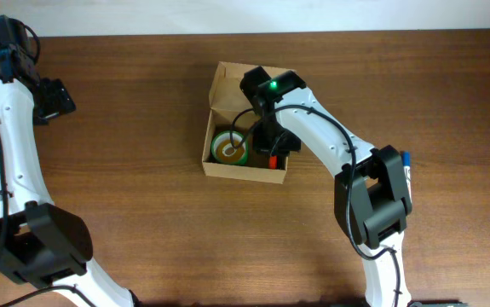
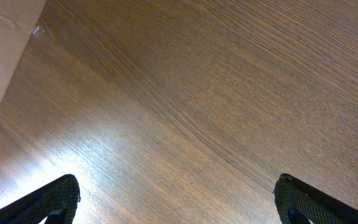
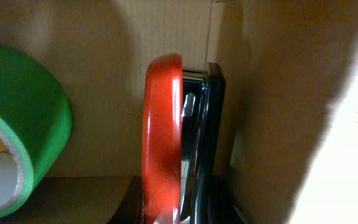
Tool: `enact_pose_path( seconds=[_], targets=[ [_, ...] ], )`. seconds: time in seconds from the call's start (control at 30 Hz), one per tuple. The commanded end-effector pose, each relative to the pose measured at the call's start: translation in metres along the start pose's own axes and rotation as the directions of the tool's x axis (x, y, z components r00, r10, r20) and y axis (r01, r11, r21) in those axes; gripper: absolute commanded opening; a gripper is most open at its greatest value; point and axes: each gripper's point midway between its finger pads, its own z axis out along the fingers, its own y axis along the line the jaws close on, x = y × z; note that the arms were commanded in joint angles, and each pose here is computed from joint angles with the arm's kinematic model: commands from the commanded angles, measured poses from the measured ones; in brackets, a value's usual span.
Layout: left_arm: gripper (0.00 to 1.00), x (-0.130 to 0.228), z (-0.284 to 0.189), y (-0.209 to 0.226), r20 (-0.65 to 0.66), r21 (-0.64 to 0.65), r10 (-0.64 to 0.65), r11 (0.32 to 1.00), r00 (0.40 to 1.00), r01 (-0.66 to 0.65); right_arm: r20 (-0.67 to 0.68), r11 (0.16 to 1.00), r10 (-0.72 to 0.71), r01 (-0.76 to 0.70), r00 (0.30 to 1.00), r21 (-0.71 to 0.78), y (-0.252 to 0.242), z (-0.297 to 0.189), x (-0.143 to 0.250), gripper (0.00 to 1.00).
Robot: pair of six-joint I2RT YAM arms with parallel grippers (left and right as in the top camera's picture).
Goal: Pack container
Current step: 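Lower the stapler upright, open the right gripper and lift out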
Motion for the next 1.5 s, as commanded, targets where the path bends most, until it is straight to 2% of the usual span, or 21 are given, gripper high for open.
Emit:
enact_pose_path(
  seconds=[0.0, 0.13, 0.17, 0.2, 0.23, 0.3, 0.63, 0.73, 0.9, 1.07, 1.27, 1.47],
  targets=[
    [1.00, -0.001, -0.010, 0.005, 0.022, 0.006, 0.002, 1.000, 1.000, -0.002, -0.012, 1.000, 0.005, -0.005, 1.000, -0.007, 0.002, 0.004, 0.003, 0.04],
    [1.00, -0.001, -0.010, 0.005, 0.022, 0.006, 0.002, 1.000, 1.000, -0.002, -0.008, 1.000, 0.005, -0.005, 1.000, -0.011, 0.003, 0.004, 0.002, 0.04],
    [1.00, -0.001, -0.010, 0.005, 0.022, 0.006, 0.002, 1.000, 1.000, -0.002, -0.007, 1.000, 0.005, -0.005, 1.000, -0.011, 0.003, 0.004, 0.001, 0.09],
    [1.00, -0.001, -0.010, 0.005, 0.022, 0.006, 0.002, 1.000, 1.000, -0.002, -0.007, 1.000, 0.005, -0.005, 1.000, -0.011, 0.003, 0.004, 0.001, 0.25],
    [1.00, 0.000, -0.010, 0.005, 0.021, 0.006, 0.002, 1.000, 1.000, -0.002, -0.007, 1.000, 0.005, -0.005, 1.000, -0.011, 0.003, 0.004, 0.001, 0.32],
    [1.00, 0.000, -0.010, 0.005, 0.021, 0.006, 0.002, 1.000, 1.000, -0.002, -0.005, 1.000, 0.005, -0.005, 1.000, -0.012, 0.004, 0.004, 0.001, 0.37],
    [1.00, -0.001, -0.010, 0.005, 0.022, 0.006, 0.002, 1.000, 1.000, -0.002, 0.003, 1.000, 0.005, -0.005, 1.000, -0.017, 0.005, 0.004, -0.001, 0.34],
    [0.99, -0.001, -0.010, 0.005, 0.022, 0.006, 0.002, 1.000, 1.000, -0.002, 0.011, 1.000, 0.005, -0.005, 1.000, -0.023, 0.006, 0.004, -0.003, 0.28],
    [1.00, -0.001, -0.010, 0.005, 0.022, 0.006, 0.002, 1.000, 1.000, -0.002, 0.027, 1.000, 0.006, -0.005, 1.000, -0.025, 0.007, 0.004, -0.007, 0.28],
    [1.00, -0.001, -0.010, 0.005, 0.022, 0.006, 0.002, 1.000, 1.000, -0.002, 0.043, 1.000, 0.006, -0.006, 0.999, -0.009, 0.004, 0.006, -0.010, 0.32],
    [1.00, -0.001, -0.010, 0.005, 0.022, 0.006, 0.002, 1.000, 1.000, -0.002, 0.026, 1.000, 0.006, -0.006, 1.000, 0.003, 0.001, 0.015, -0.005, 0.32],
    [1.00, -0.001, -0.010, 0.005, 0.022, 0.006, 0.002, 1.000, 1.000, -0.002, 0.024, 1.000, -0.008, 0.008, 1.000, 0.007, 0.001, 0.020, -0.004, 0.46]
  ],
)
